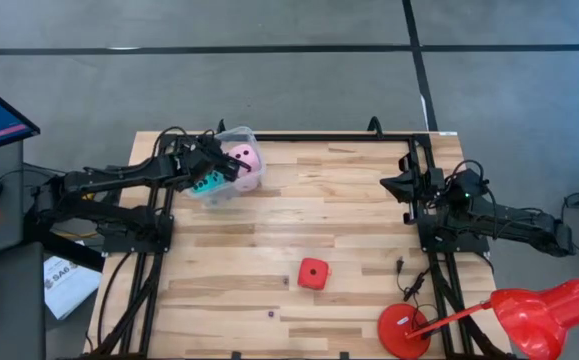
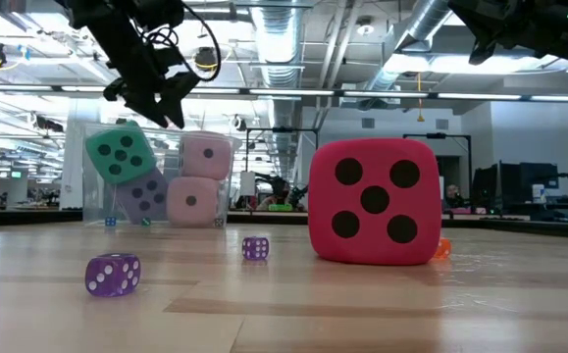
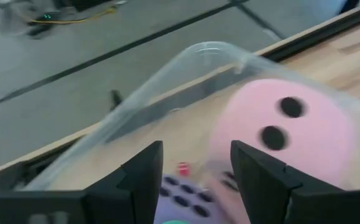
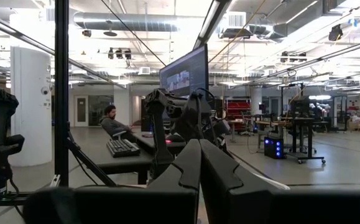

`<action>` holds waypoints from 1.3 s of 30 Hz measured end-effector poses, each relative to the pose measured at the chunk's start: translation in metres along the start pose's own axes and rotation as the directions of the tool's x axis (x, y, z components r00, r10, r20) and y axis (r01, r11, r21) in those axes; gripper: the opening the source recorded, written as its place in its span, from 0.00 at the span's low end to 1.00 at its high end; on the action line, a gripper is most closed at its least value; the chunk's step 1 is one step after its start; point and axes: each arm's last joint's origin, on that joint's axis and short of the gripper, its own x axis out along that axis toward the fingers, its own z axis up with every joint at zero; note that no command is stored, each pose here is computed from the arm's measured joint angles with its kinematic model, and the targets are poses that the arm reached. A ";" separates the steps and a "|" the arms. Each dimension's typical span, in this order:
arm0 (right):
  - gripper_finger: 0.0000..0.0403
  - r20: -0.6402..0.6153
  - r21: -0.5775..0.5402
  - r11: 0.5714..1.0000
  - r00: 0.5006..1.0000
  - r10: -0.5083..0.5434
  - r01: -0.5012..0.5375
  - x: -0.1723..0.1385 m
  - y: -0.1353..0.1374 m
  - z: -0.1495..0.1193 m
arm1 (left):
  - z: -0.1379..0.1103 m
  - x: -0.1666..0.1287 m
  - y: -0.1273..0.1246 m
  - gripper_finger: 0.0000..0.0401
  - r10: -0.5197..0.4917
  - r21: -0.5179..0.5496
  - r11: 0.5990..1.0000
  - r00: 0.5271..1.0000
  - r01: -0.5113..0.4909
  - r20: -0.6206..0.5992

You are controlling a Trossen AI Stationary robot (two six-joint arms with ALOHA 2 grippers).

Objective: Pick & Place Dice
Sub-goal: Put the top small purple dice into the transparent container

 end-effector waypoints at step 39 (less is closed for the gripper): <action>0.00 0.001 0.000 1.000 1.000 0.000 0.000 0.000 0.000 0.000 | -0.032 -0.115 -0.104 0.32 -0.913 0.464 0.358 0.408 0.810 -0.009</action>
